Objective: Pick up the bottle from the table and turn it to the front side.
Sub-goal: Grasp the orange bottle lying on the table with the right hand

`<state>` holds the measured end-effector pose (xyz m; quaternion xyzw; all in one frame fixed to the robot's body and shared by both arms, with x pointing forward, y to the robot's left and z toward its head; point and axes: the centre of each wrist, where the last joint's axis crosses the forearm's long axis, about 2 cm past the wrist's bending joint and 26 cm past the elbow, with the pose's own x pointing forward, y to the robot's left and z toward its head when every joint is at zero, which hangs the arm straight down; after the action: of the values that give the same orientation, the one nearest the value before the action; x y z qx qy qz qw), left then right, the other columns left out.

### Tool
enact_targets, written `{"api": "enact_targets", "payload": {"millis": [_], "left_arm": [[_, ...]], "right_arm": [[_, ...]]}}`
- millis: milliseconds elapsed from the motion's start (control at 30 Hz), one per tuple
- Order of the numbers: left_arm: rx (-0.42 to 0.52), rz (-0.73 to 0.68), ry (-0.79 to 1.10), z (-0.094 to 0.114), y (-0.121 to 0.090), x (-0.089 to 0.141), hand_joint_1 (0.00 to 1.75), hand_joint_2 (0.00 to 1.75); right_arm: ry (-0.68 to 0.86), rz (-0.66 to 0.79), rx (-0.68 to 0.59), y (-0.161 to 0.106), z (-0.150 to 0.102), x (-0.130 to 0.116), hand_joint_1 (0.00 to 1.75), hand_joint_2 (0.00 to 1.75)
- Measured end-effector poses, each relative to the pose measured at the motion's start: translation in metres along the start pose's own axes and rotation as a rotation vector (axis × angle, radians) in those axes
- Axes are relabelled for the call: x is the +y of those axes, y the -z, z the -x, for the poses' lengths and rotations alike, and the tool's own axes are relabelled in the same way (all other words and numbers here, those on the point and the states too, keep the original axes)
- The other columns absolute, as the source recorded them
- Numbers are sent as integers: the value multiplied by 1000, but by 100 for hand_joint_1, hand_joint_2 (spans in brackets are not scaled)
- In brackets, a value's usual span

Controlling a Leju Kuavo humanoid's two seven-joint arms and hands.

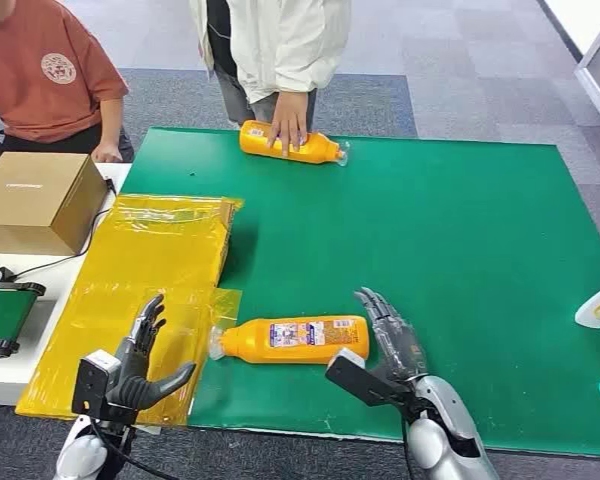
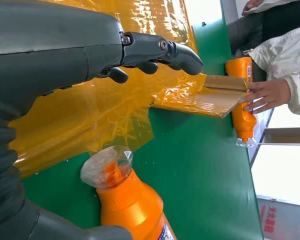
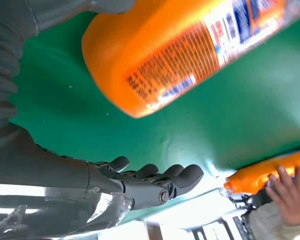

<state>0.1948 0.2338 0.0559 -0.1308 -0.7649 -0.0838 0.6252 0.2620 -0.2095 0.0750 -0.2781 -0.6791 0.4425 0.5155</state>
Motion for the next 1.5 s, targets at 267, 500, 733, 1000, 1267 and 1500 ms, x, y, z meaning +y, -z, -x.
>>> {"api": "enact_targets", "payload": {"millis": [267, 500, 733, 1000, 1267, 1500], "left_arm": [[-15, 15, -11, -2, 10, -2, 0, 175], [-41, 48, -50, -6, 16, -9, 0, 175], [-106, 99, -93, -21, 19, -24, 0, 175], [-133, 147, -103, -28, 23, -36, 0, 175], [-158, 160, -103, -31, 24, -36, 0, 175], [-166, 160, -99, -33, 24, -35, 0, 175]], "right_arm": [[-230, -43, -47, 10, -9, 16, 0, 175], [-366, -88, -51, 24, 2, 24, 0, 175], [-399, -192, 36, 46, 21, 14, 0, 175], [-357, -393, 126, 76, 34, -4, 0, 175], [-362, -467, 134, 85, 39, -11, 167, 175], [-377, -455, 132, 85, 42, -13, 175, 175]]}}
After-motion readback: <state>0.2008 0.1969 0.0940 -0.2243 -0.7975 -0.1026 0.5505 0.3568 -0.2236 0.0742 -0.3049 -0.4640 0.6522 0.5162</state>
